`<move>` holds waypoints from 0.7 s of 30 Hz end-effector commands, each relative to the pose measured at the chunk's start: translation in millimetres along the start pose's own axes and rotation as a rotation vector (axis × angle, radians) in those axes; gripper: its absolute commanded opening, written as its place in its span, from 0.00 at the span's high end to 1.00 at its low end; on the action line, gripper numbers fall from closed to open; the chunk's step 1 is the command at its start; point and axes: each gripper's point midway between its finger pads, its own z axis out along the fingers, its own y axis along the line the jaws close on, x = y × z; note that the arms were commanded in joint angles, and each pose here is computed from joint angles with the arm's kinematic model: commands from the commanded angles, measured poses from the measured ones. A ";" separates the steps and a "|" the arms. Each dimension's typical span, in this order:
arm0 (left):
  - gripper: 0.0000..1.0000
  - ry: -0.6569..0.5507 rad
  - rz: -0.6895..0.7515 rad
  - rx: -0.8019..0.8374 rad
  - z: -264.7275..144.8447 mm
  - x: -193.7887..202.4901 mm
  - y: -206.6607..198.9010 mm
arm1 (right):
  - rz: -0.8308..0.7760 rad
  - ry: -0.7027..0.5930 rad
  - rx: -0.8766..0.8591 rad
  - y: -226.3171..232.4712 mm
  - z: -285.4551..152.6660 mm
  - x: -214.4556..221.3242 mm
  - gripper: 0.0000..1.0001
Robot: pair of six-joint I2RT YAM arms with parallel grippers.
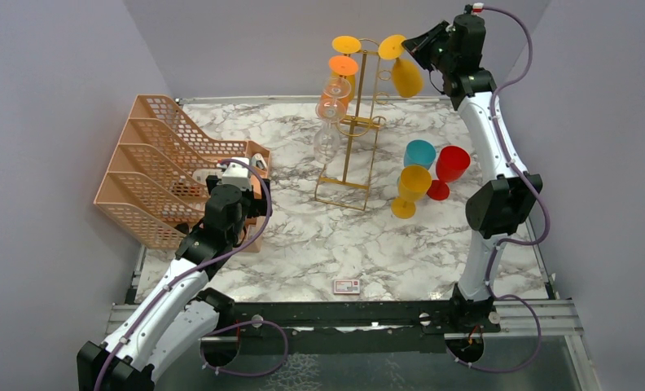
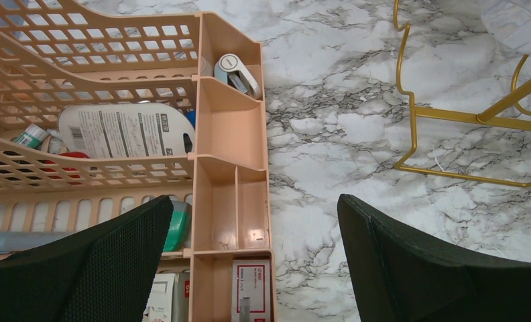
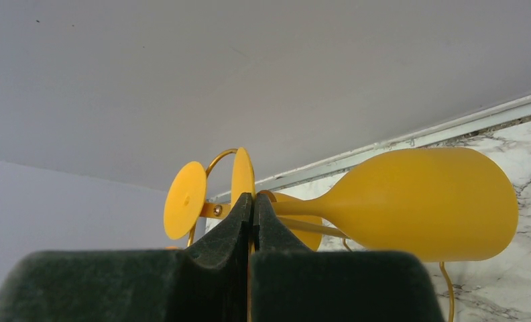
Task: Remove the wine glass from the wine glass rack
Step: Pick up the wine glass from the wine rack.
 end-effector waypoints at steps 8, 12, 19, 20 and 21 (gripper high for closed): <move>0.01 -0.030 -0.005 -0.009 -3.5 -11.9 3.1 | -0.039 -0.098 -0.034 21.3 -15.5 -29.1 0.99; 0.01 -0.032 -0.005 -0.010 -4.2 -12.2 3.5 | -0.070 -0.108 -0.053 30.0 -26.1 -34.3 0.99; 0.01 -0.036 -0.009 -0.008 -5.1 -13.0 3.3 | -0.135 -0.183 -0.060 38.7 -70.5 -48.0 0.99; 0.01 -0.037 -0.011 -0.006 -5.2 -13.2 3.1 | -0.141 -0.187 -0.058 38.0 -77.5 -47.7 0.99; 0.01 -0.037 -0.010 -0.005 -5.2 -13.5 2.9 | -0.145 -0.185 -0.059 37.4 -84.4 -45.5 0.99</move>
